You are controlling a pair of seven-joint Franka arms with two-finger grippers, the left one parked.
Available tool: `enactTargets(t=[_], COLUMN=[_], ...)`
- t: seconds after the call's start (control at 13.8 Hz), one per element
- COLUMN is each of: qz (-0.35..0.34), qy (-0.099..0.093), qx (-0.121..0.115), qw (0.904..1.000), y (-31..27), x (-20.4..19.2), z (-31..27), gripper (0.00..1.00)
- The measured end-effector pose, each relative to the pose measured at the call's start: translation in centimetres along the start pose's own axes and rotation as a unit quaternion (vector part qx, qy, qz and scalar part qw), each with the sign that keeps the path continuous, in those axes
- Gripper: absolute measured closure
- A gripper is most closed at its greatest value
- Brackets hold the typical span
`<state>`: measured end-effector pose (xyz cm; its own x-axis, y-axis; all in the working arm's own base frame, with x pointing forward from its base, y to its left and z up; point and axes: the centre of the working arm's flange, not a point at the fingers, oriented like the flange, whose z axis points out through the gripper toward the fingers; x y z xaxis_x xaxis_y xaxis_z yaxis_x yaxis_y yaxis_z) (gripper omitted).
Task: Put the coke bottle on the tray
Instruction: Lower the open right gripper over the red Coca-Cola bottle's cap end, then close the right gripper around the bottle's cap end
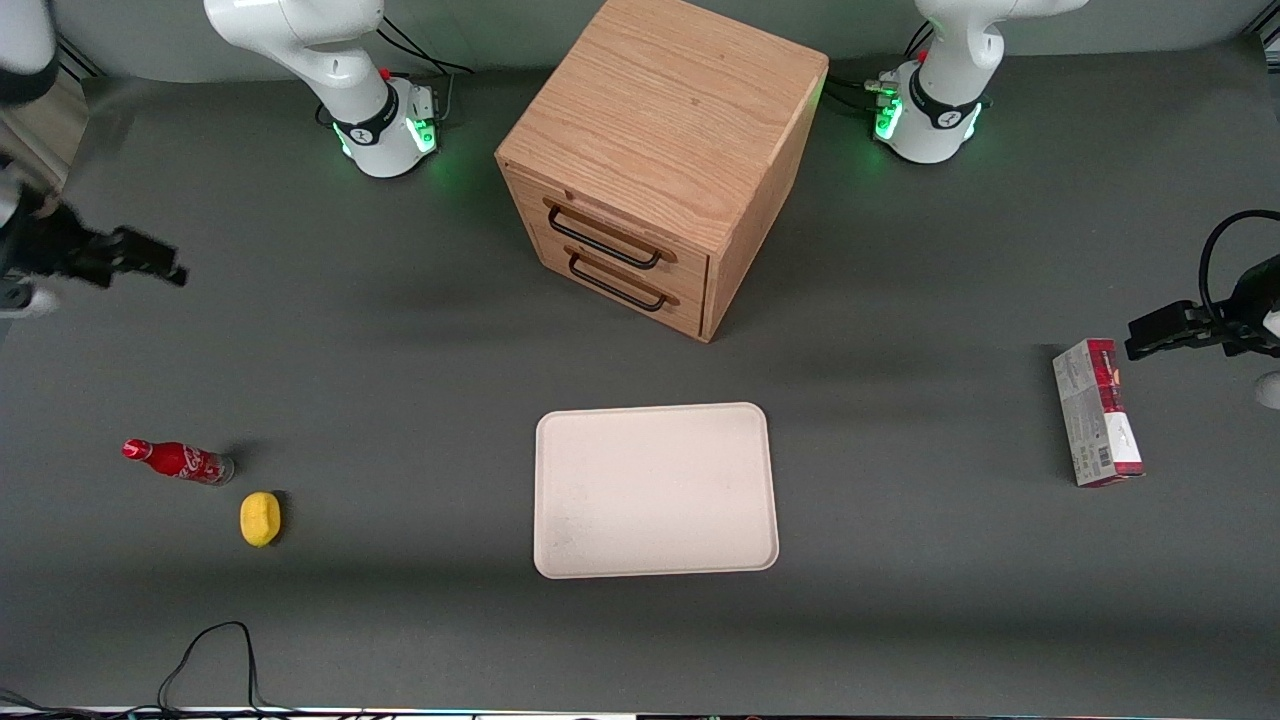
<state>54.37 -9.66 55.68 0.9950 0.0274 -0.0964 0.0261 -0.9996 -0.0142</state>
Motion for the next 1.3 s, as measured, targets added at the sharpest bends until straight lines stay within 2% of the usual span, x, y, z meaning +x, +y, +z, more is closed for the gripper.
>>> enactTargets(t=[0.22, 0.29, 0.51, 0.58, 0.8, 1.01, 1.08, 1.16, 1.23, 1.3], qz=[-0.044, -0.054, -0.086, -0.094, -0.122, -0.131, -0.132, -0.131, -0.131, -0.132], qy=[0.018, 0.021, 0.044, 0.051, 0.056, 0.076, 0.078, 0.078, 0.077, 0.077], qx=[-0.037, -0.041, 0.000, 0.005, -0.010, -0.007, -0.003, -0.001, 0.000, 0.000], qw=[0.9982, 0.9975, 0.9953, 0.9943, 0.9909, 0.9885, 0.9882, 0.9883, 0.9883, 0.9883], y=[7.2, 8.2, 10.0, 10.8, 12.1, 12.8, 13.0, 13.2, 13.2, 13.2], x=[5.3, 6.5, 9.0, 9.7, 11.5, 12.0, 12.0, 12.0, 11.9, 11.9], z=[5.0, 6.7, 11.8, 13.4, 18.7, 21.3, 21.8, 22.1, 22.2, 22.2], gripper=[0.00, 0.00, 0.01, 0.01, 0.03, 0.05, 0.07, 0.17, 0.17, 0.23])
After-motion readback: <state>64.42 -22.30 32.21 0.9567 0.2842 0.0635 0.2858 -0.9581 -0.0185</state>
